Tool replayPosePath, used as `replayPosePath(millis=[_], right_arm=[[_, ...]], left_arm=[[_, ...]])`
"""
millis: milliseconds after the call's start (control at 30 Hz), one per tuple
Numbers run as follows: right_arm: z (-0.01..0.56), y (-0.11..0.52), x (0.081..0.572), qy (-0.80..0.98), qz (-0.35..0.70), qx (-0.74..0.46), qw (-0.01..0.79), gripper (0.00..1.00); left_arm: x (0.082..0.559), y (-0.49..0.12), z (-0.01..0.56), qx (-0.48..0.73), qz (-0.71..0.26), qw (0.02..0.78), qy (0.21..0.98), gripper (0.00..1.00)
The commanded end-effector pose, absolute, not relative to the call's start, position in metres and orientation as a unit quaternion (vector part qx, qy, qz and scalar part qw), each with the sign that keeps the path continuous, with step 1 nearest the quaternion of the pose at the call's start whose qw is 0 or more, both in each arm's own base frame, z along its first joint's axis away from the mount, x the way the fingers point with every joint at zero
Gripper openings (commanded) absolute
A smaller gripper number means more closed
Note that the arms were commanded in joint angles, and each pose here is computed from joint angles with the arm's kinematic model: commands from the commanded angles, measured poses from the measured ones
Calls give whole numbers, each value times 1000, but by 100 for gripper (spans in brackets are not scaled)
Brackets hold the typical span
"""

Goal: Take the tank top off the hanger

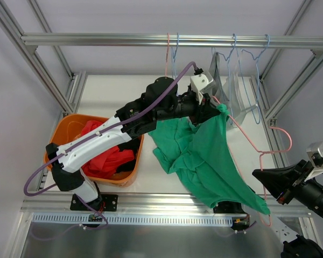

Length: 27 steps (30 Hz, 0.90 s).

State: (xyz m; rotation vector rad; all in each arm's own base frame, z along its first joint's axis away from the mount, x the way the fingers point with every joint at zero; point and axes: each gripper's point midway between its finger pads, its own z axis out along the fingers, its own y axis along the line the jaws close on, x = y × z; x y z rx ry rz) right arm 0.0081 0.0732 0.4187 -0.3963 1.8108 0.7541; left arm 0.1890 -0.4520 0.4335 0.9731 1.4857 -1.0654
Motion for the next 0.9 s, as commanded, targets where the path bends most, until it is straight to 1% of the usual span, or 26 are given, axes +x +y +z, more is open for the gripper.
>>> replayPosePath(millis=[0, 33, 100, 133, 200, 233, 333, 400, 467, 567, 667, 700, 767, 800, 833, 867], right_arm=[[413, 74, 8, 777, 312, -175, 518, 0], [411, 71, 10, 779, 304, -171, 521, 0], [403, 67, 18, 790, 286, -161, 519, 0], [398, 66, 19, 794, 280, -159, 516, 0], [384, 67, 24, 806, 272, -165, 499, 0], [380, 68, 23, 808, 273, -169, 493, 0], [370, 75, 9, 798, 297, -197, 486, 0], [368, 79, -1, 787, 315, -217, 484, 0], [368, 76, -13, 772, 324, -225, 498, 0], [376, 75, -29, 746, 341, -235, 522, 0], [390, 69, -43, 709, 348, -238, 566, 0], [394, 62, -39, 706, 335, -221, 584, 0], [405, 56, -35, 685, 328, -203, 618, 0], [408, 52, -26, 681, 316, -185, 634, 0], [425, 51, -22, 650, 318, -176, 667, 0], [419, 58, -6, 656, 321, -169, 662, 0]], left_arm=[[191, -447, 461, 393, -444, 551, 588, 12], [192, -446, 462, 389, -442, 552, 590, 9], [192, -441, 464, 383, -440, 556, 592, 9], [197, -437, 460, 370, -430, 561, 603, 5], [204, -424, 465, 344, -415, 578, 613, 2], [220, -414, 460, 305, -386, 593, 637, 0], [244, -389, 458, 235, -335, 622, 667, 0], [251, -379, 459, 203, -320, 630, 677, 0], [261, -369, 455, 172, -296, 639, 689, 0], [263, -365, 450, 156, -290, 637, 697, 0], [254, -376, 440, 184, -313, 617, 698, 0], [239, -388, 437, 219, -349, 596, 690, 0], [217, -397, 430, 265, -387, 566, 679, 0], [196, -406, 429, 298, -427, 536, 665, 0], [182, -411, 417, 326, -446, 510, 659, 0], [166, -412, 419, 351, -472, 492, 642, 0]])
